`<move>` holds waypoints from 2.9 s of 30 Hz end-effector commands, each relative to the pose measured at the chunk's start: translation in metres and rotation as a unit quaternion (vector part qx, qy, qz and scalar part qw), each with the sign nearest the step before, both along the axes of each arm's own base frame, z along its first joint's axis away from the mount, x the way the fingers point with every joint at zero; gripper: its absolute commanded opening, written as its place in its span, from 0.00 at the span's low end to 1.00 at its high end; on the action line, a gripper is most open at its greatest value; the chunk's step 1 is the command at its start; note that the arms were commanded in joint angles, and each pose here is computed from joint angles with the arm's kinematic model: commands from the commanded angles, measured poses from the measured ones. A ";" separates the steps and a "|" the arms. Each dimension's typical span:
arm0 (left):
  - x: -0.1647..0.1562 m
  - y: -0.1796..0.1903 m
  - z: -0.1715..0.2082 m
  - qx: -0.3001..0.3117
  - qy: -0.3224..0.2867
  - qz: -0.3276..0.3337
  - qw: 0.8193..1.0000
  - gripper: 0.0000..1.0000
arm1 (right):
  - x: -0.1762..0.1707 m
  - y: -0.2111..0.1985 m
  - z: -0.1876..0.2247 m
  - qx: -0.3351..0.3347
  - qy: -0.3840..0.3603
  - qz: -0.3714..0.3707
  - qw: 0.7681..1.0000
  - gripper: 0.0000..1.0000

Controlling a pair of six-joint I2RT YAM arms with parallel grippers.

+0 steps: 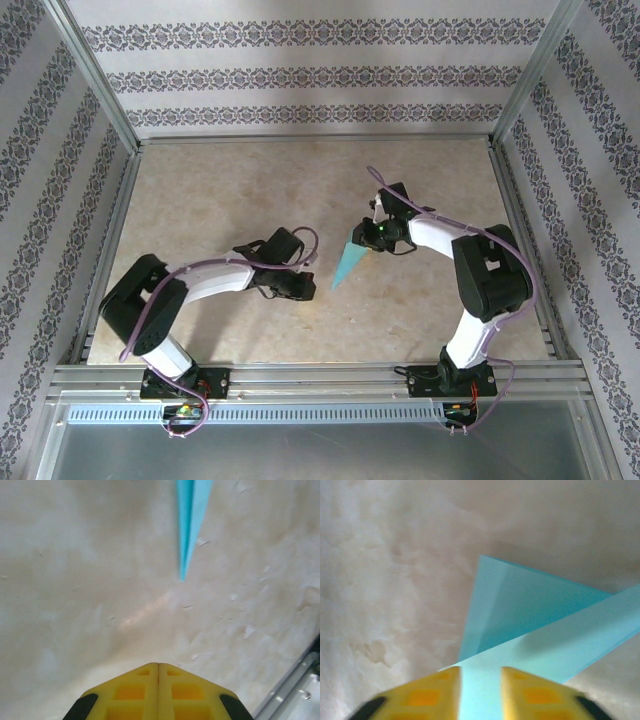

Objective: Fold a paper plane with a square sheet of paper (fold left side to right side)
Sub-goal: Fold the wing for the fifth time at the center of the table, then turn over the paper plane at the center of the table.

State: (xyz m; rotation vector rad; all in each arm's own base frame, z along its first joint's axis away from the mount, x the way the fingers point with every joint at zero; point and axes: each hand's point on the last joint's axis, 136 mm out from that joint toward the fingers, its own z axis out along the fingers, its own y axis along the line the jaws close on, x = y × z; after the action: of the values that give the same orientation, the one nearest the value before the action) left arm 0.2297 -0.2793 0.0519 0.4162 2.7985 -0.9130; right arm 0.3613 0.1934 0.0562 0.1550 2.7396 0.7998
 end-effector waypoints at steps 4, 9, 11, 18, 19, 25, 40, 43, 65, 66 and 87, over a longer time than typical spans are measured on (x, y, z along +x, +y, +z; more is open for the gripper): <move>0.044 0.030 0.040 -0.001 -0.110 0.100 0.989 0.17 | 0.000 -0.015 0.051 -0.088 -0.047 -0.043 0.994 0.55; 0.067 0.068 0.062 -0.010 -0.184 0.197 0.963 0.40 | -0.017 -0.020 0.048 -0.146 0.023 -0.133 0.980 0.66; 0.070 0.079 0.068 -0.016 -0.205 0.220 0.954 0.48 | -0.024 -0.021 0.046 -0.179 0.051 -0.157 0.970 0.65; 0.065 0.108 0.060 0.006 -0.209 0.243 0.947 0.63 | -0.020 -0.005 0.030 -0.239 0.082 -0.176 0.952 0.64; 0.063 0.110 0.059 0.007 -0.208 0.241 0.948 0.64 | -0.019 -0.003 0.027 -0.242 0.085 -0.178 0.950 0.64; 0.059 0.116 0.055 0.014 -0.204 0.236 0.950 0.65 | -0.010 0.019 -0.001 -0.243 0.117 -0.180 0.946 0.58; 0.052 0.121 0.050 0.027 -0.199 0.220 0.955 0.65 | -0.014 0.015 -0.028 -0.272 0.147 -0.209 0.928 0.41; 0.052 0.122 0.050 0.029 -0.199 0.220 0.954 0.65 | -0.017 0.013 -0.026 -0.274 0.145 -0.209 0.927 0.36; 0.076 0.131 0.083 -0.150 -0.133 0.330 0.923 0.68 | -0.024 0.016 0.105 -0.150 -0.059 -0.160 0.974 0.00; 0.079 0.131 0.087 -0.174 -0.129 0.337 0.916 0.68 | -0.022 0.023 0.113 -0.117 -0.088 -0.145 0.979 0.00; 0.089 0.080 0.158 -0.343 -0.119 0.231 0.903 0.56 | -0.043 0.071 0.181 0.336 -0.186 0.068 0.921 0.00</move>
State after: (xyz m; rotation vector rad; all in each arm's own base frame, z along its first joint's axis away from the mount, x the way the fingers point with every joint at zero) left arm 0.3151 -0.1873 0.1781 -0.3189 2.1081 -1.4185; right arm 0.3281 0.2559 0.2206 0.0534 2.1058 1.4945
